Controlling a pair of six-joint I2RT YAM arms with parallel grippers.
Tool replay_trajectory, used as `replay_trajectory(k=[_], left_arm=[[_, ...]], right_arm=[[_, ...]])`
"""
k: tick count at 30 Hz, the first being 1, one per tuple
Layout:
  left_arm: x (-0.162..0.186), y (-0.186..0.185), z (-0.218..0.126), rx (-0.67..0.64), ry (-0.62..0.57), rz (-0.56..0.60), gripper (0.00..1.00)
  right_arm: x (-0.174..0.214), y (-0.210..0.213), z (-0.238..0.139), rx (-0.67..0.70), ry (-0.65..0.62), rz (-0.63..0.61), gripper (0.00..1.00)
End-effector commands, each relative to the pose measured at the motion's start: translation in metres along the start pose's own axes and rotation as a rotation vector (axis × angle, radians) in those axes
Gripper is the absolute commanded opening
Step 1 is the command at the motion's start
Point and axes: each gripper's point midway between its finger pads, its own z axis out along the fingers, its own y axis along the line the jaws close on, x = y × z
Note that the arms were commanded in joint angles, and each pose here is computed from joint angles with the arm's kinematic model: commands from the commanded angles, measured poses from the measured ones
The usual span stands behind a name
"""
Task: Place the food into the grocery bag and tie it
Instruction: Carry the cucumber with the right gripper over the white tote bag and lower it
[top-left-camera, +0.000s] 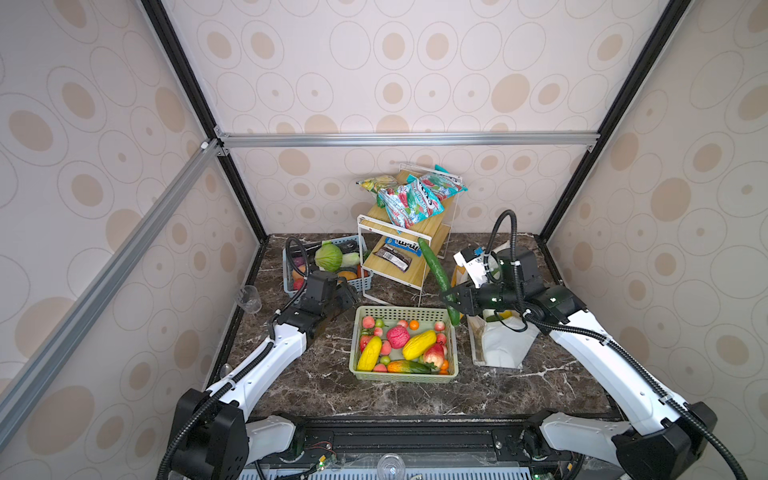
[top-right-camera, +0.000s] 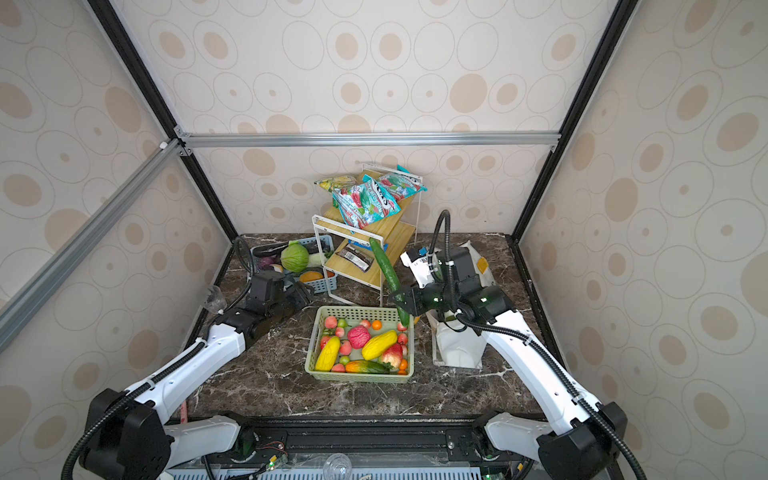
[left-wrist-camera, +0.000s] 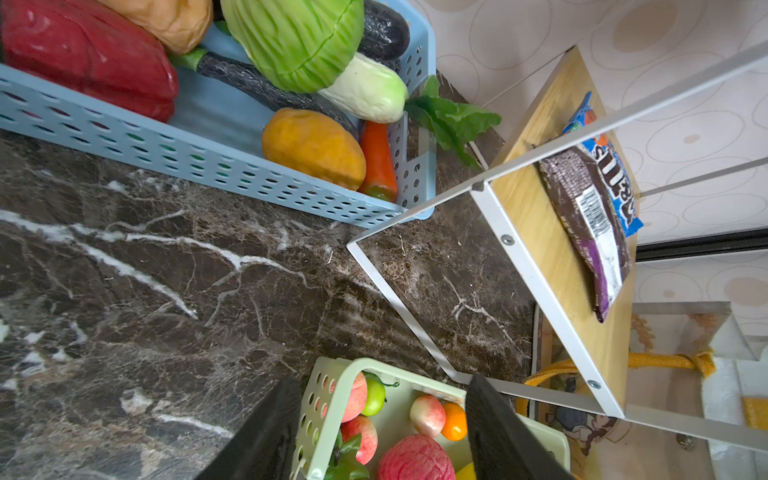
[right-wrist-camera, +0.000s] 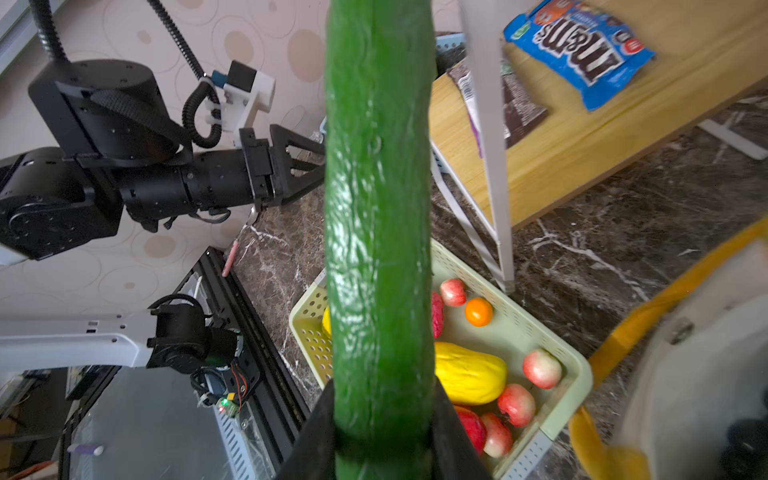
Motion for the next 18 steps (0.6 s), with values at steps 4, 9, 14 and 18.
replay_trajectory(k=[4, 9, 14, 18], left_arm=[[-0.003, 0.0, 0.004, 0.008, -0.008, 0.005, 0.64], [-0.003, -0.002, 0.005, 0.014, -0.006, 0.003, 0.64], [-0.004, -0.002, 0.005, 0.011, -0.007, 0.008, 0.64], [-0.005, -0.003, 0.005, 0.009, -0.009, 0.012, 0.63]], right_arm=[[-0.009, -0.016, -0.025, 0.103, -0.105, 0.017, 0.2], [-0.016, -0.033, -0.038, 0.208, -0.159, 0.03, 0.2], [-0.019, -0.06, -0.047, 0.335, -0.186, 0.085, 0.21], [-0.014, -0.091, -0.046, 0.444, -0.159, 0.171, 0.21]])
